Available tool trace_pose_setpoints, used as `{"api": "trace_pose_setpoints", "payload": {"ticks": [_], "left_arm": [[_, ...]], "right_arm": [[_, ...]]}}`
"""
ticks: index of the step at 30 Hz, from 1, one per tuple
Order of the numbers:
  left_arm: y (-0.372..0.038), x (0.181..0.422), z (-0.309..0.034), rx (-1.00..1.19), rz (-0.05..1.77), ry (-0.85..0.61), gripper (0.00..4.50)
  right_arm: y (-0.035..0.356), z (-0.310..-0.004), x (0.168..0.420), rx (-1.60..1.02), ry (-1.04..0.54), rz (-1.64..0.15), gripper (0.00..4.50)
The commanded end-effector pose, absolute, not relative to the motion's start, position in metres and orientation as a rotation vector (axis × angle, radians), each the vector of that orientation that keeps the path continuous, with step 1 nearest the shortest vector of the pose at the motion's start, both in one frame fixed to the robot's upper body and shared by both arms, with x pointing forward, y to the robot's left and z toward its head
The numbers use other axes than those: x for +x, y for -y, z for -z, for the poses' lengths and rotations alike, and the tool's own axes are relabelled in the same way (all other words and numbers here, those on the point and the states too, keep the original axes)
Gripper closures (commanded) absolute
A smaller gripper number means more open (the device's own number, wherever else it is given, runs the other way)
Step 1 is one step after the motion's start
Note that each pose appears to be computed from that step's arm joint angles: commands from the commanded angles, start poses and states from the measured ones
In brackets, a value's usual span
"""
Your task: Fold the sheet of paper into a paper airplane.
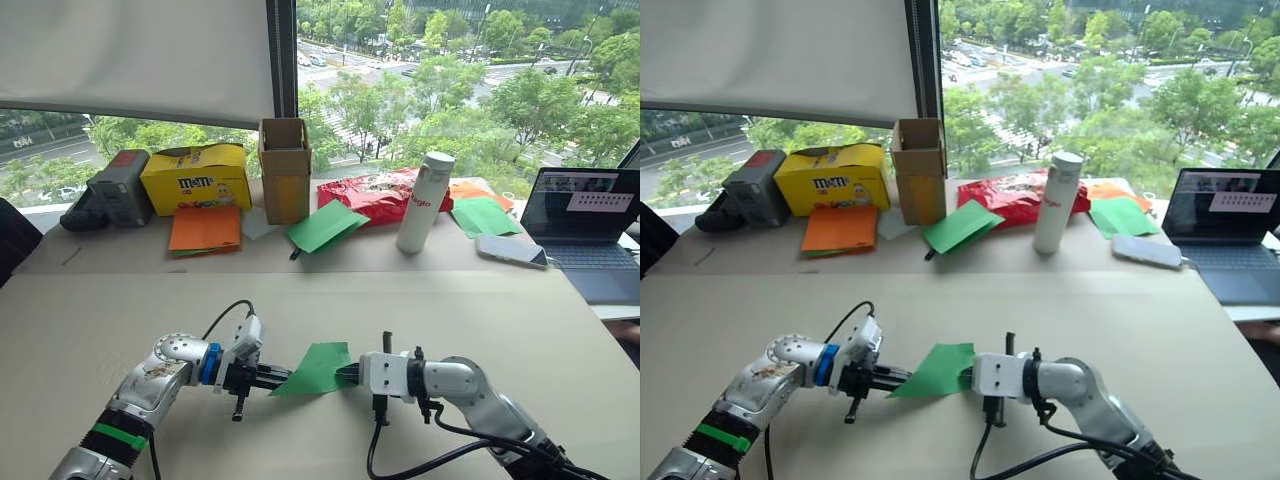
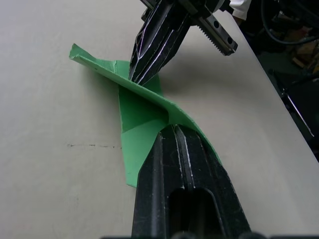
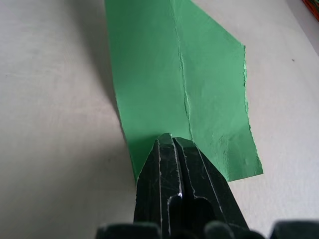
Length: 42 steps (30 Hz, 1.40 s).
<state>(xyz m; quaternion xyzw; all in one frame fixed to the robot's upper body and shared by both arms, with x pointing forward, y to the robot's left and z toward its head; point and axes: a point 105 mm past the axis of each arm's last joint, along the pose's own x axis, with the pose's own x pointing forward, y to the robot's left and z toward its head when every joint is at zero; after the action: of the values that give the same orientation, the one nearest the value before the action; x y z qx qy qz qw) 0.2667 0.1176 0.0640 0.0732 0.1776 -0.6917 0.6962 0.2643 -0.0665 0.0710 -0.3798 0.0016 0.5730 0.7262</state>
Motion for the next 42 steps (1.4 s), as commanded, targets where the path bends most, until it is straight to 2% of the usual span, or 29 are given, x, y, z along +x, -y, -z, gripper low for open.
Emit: {"api": "trace_pose_setpoints", "payload": {"ticks": [1, 5, 11, 14, 17, 19, 21, 24, 26, 28, 31, 38, 42], "left_arm": [[-0.108, 0.268, -0.056, 0.203, 1.604, -0.387, 4.50], [-0.097, 0.272, -0.051, 0.181, 1.615, -0.364, 4.50], [-0.087, 0.276, -0.072, 0.033, 1.584, -0.283, 4.50], [-0.100, 0.283, -0.079, 0.059, 1.495, -0.280, 4.50], [-0.135, 0.305, -0.094, 0.116, 1.285, -0.255, 4.50], [-0.149, 0.307, -0.108, 0.118, 1.227, -0.219, 4.50], [-0.152, 0.300, -0.122, 0.110, 1.229, -0.179, 4.50], [-0.136, 0.270, -0.146, 0.010, 1.356, -0.116, 4.50], [-0.123, 0.251, -0.149, -0.056, 1.428, -0.125, 4.50], [-0.110, 0.240, -0.139, -0.048, 1.460, -0.163, 4.50], [-0.104, 0.241, -0.110, 0.025, 1.409, -0.243, 4.50], [-0.119, 0.242, -0.053, 0.086, 1.266, -0.383, 4.50], [-0.122, 0.239, -0.035, 0.088, 1.149, -0.389, 4.50]], "right_arm": [[0.073, -0.052, 0.259, -0.864, -0.094, -1.280, 4.47], [0.073, -0.052, 0.259, -0.867, -0.093, -1.279, 4.47], [0.072, -0.049, 0.258, -0.874, -0.098, -1.283, 4.47], [0.070, -0.047, 0.259, -0.878, -0.099, -1.289, 4.47], [0.069, -0.047, 0.261, -0.880, -0.099, -1.291, 4.47], [0.069, -0.047, 0.261, -0.880, -0.098, -1.293, 4.47], [0.067, -0.047, 0.262, -0.880, -0.097, -1.294, 4.47], [0.066, -0.048, 0.263, -0.879, -0.095, -1.298, 4.47], [0.065, -0.049, 0.263, -0.878, -0.094, -1.302, 4.47], [0.063, -0.048, 0.264, -0.879, -0.092, -1.305, 4.47], [0.063, -0.048, 0.264, -0.883, -0.089, -1.308, 4.47], [0.067, -0.047, 0.263, -0.889, -0.094, -1.295, 4.47], [0.070, -0.052, 0.265, -0.901, -0.075, -1.275, 4.47]]}}
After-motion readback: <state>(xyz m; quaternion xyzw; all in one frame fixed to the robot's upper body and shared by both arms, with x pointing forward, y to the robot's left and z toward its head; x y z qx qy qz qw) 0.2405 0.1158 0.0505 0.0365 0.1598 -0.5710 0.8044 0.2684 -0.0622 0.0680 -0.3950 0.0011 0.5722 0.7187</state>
